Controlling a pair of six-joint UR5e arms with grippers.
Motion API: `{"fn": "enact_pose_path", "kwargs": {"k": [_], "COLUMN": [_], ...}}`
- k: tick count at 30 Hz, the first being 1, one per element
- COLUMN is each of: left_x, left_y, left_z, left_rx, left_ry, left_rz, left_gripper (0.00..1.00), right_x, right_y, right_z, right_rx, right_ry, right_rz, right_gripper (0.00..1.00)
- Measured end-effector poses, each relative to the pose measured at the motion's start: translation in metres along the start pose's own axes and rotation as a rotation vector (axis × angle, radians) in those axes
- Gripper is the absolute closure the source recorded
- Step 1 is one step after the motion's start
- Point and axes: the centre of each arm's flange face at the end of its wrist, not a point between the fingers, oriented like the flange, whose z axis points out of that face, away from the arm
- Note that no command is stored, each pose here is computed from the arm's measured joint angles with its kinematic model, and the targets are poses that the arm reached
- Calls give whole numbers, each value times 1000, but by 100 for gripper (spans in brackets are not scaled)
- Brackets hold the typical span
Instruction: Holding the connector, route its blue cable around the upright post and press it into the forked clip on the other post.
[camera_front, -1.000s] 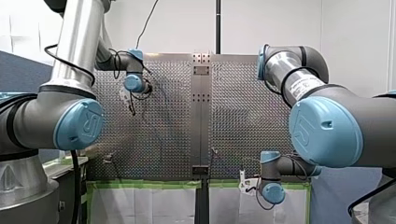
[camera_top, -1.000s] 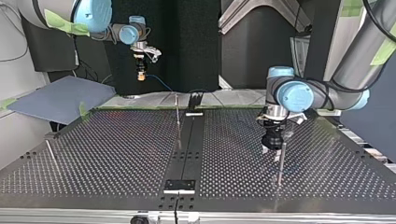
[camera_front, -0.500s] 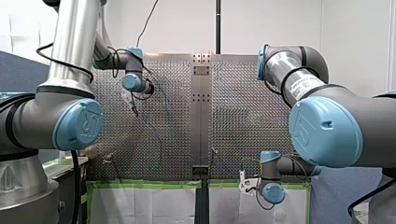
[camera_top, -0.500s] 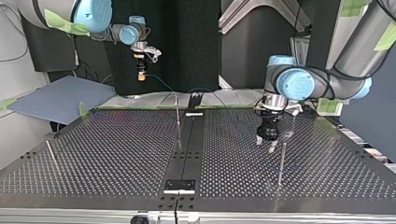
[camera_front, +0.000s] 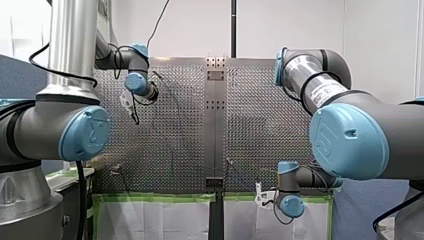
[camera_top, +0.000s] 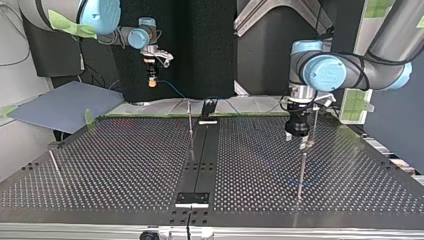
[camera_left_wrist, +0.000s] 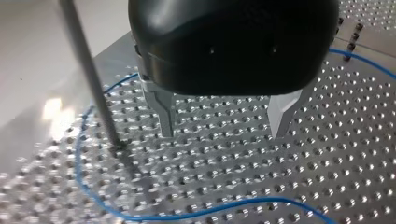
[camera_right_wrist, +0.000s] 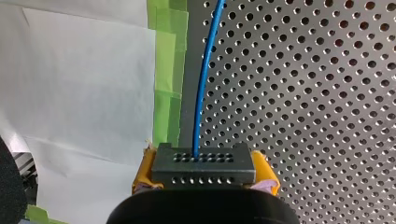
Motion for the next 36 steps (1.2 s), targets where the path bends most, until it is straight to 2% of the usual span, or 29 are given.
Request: {"fn": "enact_pose_path", "kwargs": {"k": [5,11,17,26,29,36], "left_x": [-18,-50,-92,-148,-165,-197], "left_y": [-1,-15,-31,-50,-58,-81], "left_z": [-9,-16,-24,-43,-51,-68], "left_rx": [-35,-33,-27,-62,-56,0], "left_ry": [-23,-62,-117,-207,-229,-246], "left_rz": [20,49,64,108,119,168], "left_gripper": [0,0,0,0,0,0], "right_x": [0,0,0,-1,-1,-1], "right_y": [0,0,0,1,0,1], "right_z": [1,1,1,1,1,1], "right_rx": [-1,0,0,-1,0,-2], "right_ry": [-5,-8,-12,-13,-13,-18], "right_rz": [0,0,0,0,0,1], "right_gripper": [100,100,100,100,100,100]}}
